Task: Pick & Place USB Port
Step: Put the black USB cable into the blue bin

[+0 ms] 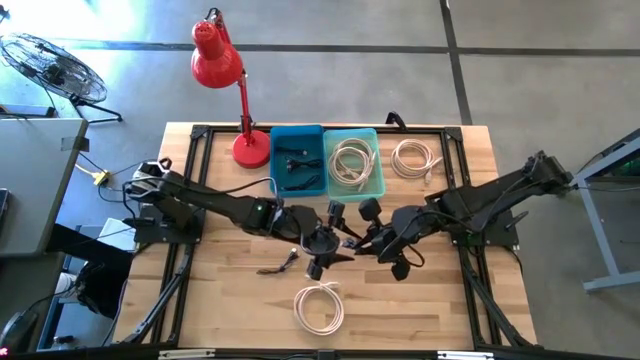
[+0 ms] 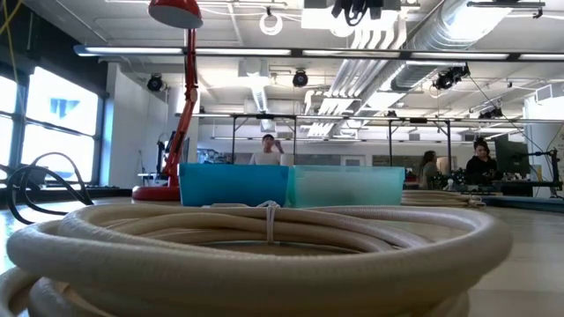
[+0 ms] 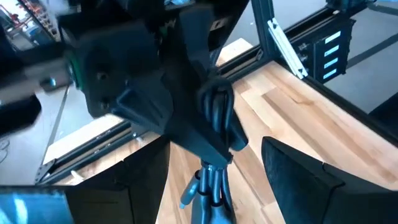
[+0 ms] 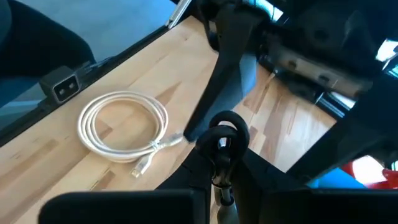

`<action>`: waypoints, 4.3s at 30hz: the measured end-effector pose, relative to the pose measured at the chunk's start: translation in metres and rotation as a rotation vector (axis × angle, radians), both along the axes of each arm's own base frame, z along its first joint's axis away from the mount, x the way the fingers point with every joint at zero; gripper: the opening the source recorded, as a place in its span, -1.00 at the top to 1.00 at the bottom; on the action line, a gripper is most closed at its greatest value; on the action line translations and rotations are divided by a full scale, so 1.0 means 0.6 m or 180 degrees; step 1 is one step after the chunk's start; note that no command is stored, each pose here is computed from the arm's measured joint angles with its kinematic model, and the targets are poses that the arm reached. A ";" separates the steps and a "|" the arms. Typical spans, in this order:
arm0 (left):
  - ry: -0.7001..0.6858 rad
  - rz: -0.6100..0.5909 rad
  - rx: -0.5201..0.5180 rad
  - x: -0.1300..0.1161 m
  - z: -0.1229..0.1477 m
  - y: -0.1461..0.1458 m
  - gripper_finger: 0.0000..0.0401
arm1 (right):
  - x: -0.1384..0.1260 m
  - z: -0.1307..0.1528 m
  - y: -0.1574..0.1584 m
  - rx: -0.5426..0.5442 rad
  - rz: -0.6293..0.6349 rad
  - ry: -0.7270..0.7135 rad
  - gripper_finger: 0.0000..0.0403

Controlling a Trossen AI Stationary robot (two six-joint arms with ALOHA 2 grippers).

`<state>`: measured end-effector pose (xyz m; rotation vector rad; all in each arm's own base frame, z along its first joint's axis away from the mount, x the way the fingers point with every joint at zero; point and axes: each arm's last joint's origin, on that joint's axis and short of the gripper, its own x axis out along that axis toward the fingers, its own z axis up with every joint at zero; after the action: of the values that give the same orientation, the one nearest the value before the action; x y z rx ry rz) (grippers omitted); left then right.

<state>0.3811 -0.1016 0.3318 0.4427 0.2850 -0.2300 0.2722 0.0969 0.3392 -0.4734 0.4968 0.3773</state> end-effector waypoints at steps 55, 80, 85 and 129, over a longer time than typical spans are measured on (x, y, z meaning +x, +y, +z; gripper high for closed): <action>0.0599 0.0713 0.0936 0.014 -0.062 0.026 0.82 | -0.094 0.037 0.009 0.0210 -0.0989 0.0023 0.04; 0.1893 0.2075 0.1665 -0.060 -0.071 0.131 0.82 | -0.240 0.030 -0.070 0.0603 -0.2356 0.1028 0.03; 0.2083 0.2178 0.1553 -0.059 -0.074 0.195 0.82 | -0.243 0.031 -0.072 0.0656 -0.2421 0.1016 0.03; 0.1952 0.2422 0.0743 -0.080 -0.170 0.346 -0.02 | -0.244 0.031 -0.076 0.0493 -0.2569 0.0856 0.03</action>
<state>0.3334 0.1061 0.2296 0.4563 1.0605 0.4303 0.1258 0.0510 0.3580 -0.0443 0.8633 -0.3031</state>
